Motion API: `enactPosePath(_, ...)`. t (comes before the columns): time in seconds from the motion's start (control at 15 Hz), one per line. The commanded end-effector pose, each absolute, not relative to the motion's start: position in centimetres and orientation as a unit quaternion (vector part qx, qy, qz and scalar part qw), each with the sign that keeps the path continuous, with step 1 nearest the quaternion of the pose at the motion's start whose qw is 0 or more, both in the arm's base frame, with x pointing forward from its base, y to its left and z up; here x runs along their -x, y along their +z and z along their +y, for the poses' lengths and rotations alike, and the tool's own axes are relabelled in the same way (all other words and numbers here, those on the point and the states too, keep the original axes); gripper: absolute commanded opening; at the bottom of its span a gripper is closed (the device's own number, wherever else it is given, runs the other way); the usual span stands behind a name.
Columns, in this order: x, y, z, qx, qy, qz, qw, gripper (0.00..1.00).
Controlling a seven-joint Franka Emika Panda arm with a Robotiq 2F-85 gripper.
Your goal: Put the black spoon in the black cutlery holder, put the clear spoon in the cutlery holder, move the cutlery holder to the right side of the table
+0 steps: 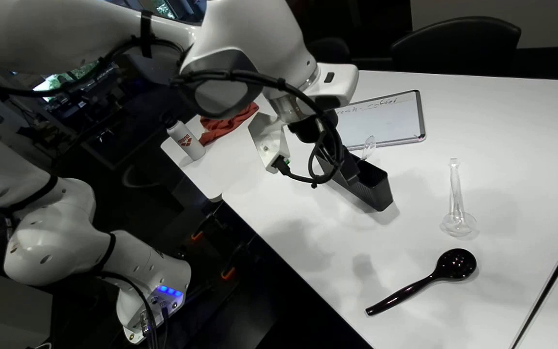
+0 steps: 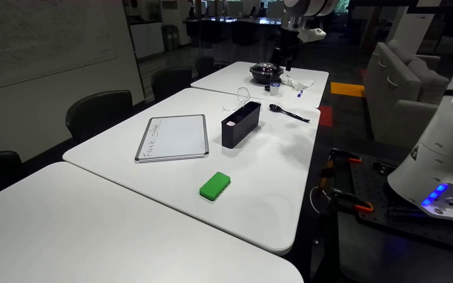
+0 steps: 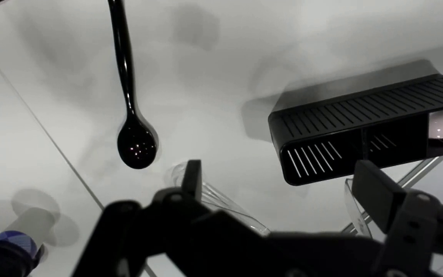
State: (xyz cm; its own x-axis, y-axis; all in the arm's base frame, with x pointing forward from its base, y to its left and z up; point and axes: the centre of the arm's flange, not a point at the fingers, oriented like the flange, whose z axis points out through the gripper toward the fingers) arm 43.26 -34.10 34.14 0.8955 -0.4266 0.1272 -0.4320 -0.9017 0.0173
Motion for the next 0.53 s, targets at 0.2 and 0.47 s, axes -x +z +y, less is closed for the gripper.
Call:
enactPosePath(0.2, -44.4, 25.4, -43.0, -0.968, 0.041, -0.249, 0.014, 1.00)
enactPosePath(0.47, -44.0, 21.9, -46.3, -0.957, 0.003, -0.284, 0.050, 1.00)
